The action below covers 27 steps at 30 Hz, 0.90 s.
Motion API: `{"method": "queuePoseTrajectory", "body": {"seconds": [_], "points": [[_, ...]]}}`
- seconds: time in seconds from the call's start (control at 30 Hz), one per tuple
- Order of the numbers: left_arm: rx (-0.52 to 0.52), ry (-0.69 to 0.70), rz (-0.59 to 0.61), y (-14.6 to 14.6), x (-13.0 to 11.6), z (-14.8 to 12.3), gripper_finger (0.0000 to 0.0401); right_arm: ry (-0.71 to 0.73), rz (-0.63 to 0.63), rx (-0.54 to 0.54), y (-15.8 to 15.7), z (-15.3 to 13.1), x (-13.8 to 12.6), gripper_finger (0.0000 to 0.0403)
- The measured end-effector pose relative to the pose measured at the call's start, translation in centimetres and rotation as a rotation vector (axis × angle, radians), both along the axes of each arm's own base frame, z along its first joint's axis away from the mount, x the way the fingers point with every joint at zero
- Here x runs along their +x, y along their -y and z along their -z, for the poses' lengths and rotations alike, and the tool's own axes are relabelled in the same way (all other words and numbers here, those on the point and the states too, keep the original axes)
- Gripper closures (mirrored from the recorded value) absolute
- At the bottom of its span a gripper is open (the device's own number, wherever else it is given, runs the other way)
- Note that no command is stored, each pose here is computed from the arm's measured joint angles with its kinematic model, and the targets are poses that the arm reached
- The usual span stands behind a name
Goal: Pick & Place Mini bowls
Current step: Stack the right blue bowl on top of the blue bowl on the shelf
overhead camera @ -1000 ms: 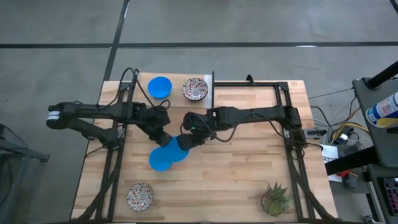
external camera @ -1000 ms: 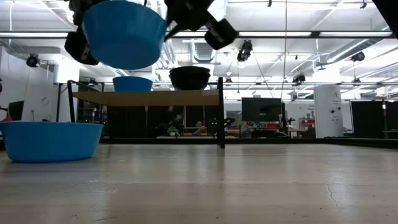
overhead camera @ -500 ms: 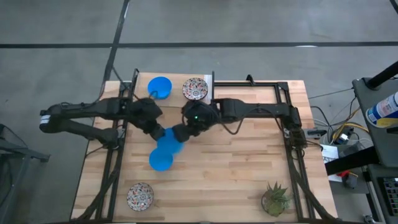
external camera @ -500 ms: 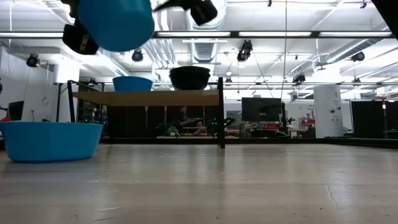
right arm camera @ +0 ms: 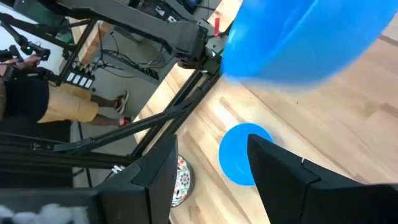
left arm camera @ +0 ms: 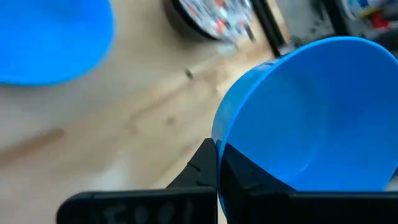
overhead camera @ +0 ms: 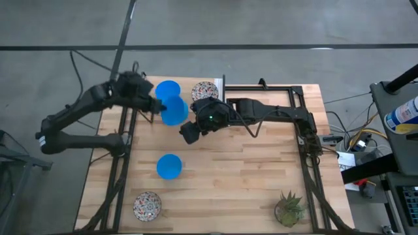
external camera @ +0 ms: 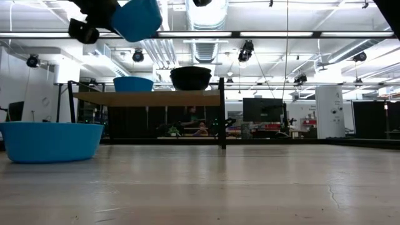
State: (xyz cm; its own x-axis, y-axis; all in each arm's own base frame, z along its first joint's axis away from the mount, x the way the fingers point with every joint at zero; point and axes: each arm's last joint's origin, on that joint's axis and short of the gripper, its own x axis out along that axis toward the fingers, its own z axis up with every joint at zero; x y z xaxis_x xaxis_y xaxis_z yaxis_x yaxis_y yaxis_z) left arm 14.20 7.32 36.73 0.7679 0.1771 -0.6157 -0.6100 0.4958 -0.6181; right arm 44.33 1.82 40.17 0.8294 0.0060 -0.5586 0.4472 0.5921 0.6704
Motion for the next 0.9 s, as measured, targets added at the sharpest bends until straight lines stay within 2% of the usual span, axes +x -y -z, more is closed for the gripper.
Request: {"method": "queuePoseTrajectory", "body": {"seconds": [0.17,0.43,0.6,0.8,0.9], "points": [[0.058,-0.076,-0.110,-2.9,-0.9,-2.2,0.0401,-0.011,-0.001,-0.001,0.0,0.3,0.1,0.0216],[0.091,-0.249,-0.172,-8.4,-1.2,-4.1,0.0401,-0.013,-0.014,-0.008,-0.2,0.4,0.1,0.0216],[0.034,-0.348,-0.173,-11.6,-0.9,-3.3,0.0401,-0.015,-0.024,-0.024,-0.2,0.4,0.1,0.0216],[-0.026,-0.479,-0.146,-13.8,-0.3,-1.1,0.0401,-0.017,-0.036,-0.042,-0.2,0.5,0.1,0.0216],[-0.032,-0.500,-0.132,-14.5,0.1,-0.4,0.0401,-0.018,-0.038,-0.047,-0.2,0.5,0.1,0.0216]]}}
